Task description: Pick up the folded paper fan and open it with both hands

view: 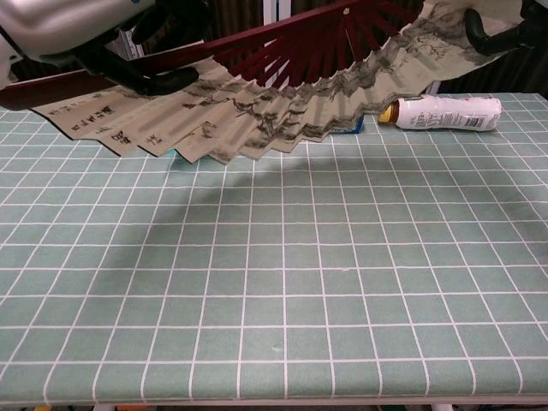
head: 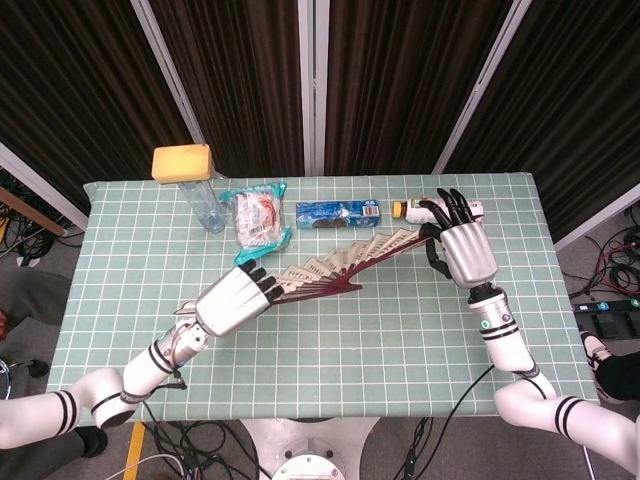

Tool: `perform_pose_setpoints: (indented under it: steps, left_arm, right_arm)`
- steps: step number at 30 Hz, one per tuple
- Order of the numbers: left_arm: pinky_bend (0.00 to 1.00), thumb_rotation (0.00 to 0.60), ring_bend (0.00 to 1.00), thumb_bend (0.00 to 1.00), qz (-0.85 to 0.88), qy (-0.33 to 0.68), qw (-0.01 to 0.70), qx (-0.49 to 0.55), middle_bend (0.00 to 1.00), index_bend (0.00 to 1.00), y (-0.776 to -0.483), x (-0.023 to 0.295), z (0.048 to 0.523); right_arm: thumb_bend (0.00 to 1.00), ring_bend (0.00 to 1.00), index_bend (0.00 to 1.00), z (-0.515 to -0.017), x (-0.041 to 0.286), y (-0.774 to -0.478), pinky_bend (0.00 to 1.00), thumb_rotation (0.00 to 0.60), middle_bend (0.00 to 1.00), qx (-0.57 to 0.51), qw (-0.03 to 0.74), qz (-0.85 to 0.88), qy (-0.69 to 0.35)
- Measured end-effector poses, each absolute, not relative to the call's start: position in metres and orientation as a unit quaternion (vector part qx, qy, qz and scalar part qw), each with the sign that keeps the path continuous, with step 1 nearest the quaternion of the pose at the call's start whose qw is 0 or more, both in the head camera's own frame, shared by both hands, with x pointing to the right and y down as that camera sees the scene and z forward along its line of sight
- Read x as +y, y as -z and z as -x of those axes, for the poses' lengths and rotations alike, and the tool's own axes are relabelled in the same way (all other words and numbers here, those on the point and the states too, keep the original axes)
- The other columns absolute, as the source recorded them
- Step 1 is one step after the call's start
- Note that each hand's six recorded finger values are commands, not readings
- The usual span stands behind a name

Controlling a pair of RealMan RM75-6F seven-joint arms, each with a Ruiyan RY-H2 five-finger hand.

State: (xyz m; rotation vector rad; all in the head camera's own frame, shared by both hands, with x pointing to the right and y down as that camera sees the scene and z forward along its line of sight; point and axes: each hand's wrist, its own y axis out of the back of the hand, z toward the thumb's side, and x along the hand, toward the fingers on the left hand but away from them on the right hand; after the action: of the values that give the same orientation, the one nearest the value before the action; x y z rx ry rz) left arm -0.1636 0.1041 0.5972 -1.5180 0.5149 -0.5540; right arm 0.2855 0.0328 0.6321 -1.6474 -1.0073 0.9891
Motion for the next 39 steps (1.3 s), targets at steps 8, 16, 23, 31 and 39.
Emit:
perform_pose_setpoints:
  steps: [8, 16, 23, 31, 39]
  left_arm:
    - [0.67, 0.600, 0.67, 0.38, 0.641, 0.287, 0.691, 0.171, 0.68, 0.62, -0.620, 0.116, 0.159]
    - [0.65, 0.600, 0.63, 0.37, 0.604, 0.297, 0.726, 0.139, 0.62, 0.55, -0.631, 0.136, 0.146]
    - [0.64, 0.600, 0.56, 0.22, 0.641, 0.315, 0.692, 0.100, 0.51, 0.35, -0.643, 0.153, 0.138]
    - [0.61, 0.600, 0.50, 0.00, 0.690, 0.345, 0.631, 0.078, 0.44, 0.25, -0.653, 0.165, 0.123]
    - [0.36, 0.600, 0.23, 0.00, 0.749, 0.387, 0.534, 0.057, 0.24, 0.10, -0.662, 0.164, 0.118]
  right_arm:
    - [0.61, 0.00, 0.56, -0.300, 0.051, -0.648, 0.00, 0.600, 0.19, -0.409, 0.525, 0.619, -0.416]
    - [0.61, 0.00, 0.53, -0.318, 0.084, -0.664, 0.00, 0.600, 0.18, -0.412, 0.570, 0.564, -0.432]
    - [0.60, 0.00, 0.44, -0.337, 0.127, -0.683, 0.00, 0.600, 0.16, -0.409, 0.546, 0.565, -0.463]
    - [0.53, 0.00, 0.22, -0.347, 0.141, -0.700, 0.00, 0.600, 0.04, -0.382, 0.498, 0.588, -0.509]
    - [0.24, 0.00, 0.00, -0.349, 0.147, -0.710, 0.00, 0.600, 0.00, -0.343, 0.394, 0.647, -0.556]
